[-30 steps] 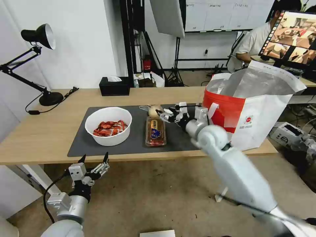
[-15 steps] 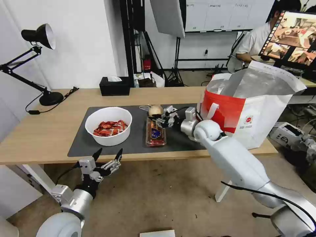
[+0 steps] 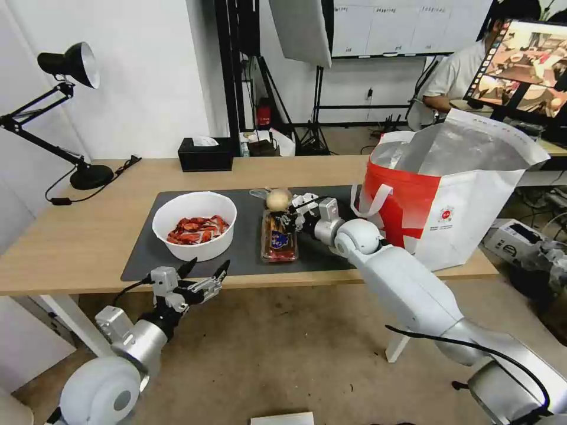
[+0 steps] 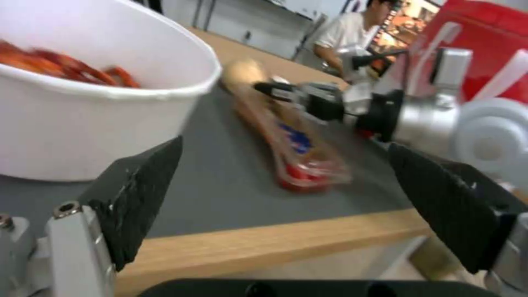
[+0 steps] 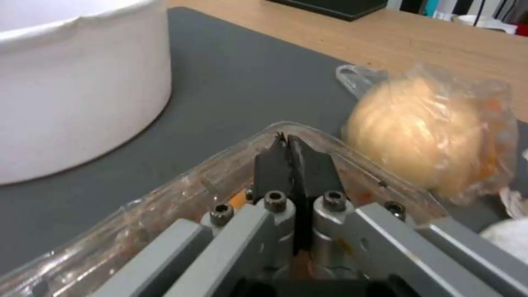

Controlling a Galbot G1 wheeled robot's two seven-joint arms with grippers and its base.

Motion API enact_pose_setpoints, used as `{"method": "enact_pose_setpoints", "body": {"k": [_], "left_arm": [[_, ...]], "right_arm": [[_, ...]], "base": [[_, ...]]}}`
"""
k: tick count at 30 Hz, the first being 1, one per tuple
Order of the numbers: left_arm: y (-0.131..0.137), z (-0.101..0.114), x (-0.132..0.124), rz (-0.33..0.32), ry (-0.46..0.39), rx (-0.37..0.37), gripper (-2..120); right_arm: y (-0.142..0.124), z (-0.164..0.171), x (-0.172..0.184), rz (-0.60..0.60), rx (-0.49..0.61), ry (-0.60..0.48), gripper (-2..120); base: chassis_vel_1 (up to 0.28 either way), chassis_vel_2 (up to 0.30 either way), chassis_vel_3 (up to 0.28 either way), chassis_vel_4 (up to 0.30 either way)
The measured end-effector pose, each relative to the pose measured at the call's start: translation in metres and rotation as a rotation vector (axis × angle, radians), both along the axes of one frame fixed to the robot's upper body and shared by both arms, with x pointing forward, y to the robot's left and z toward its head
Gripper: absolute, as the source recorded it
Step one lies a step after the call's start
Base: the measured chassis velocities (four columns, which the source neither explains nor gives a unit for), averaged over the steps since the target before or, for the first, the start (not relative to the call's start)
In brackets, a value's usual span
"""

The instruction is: Pick up the trash from the table and place it into the takeout bag.

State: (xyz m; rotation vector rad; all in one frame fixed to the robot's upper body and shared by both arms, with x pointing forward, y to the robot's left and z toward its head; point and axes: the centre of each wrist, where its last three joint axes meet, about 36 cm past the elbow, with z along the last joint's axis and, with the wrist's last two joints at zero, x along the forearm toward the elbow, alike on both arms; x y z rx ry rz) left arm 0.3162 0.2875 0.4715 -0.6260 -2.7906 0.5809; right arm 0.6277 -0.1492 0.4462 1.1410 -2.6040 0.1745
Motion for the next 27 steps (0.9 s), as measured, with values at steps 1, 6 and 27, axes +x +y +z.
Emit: {"method": "enact_pose_setpoints", "body": {"k": [1, 6, 27], "left_arm": [[-0.001, 0.005, 0.003, -0.017, 0.022, -0.025, 100], [-0.002, 0.019, 0.012, -0.064, 0.077, -0.09, 100], [-0.006, 0.011, 0.053, -0.093, 0.237, -0.208, 100]], "right_arm": [[0.002, 0.001, 0.001, 0.001, -0.004, -0.001, 0], [0.004, 0.003, 0.003, 0.006, -0.01, -0.004, 0], [0.0, 0.004, -0.005, 0.015, -0.019, -0.005, 0]], "base": [[0.0, 0.0, 0.0, 0.0], [0.0, 0.0, 0.0, 0.0], [0.0, 0.0, 0.0, 0.0]]}}
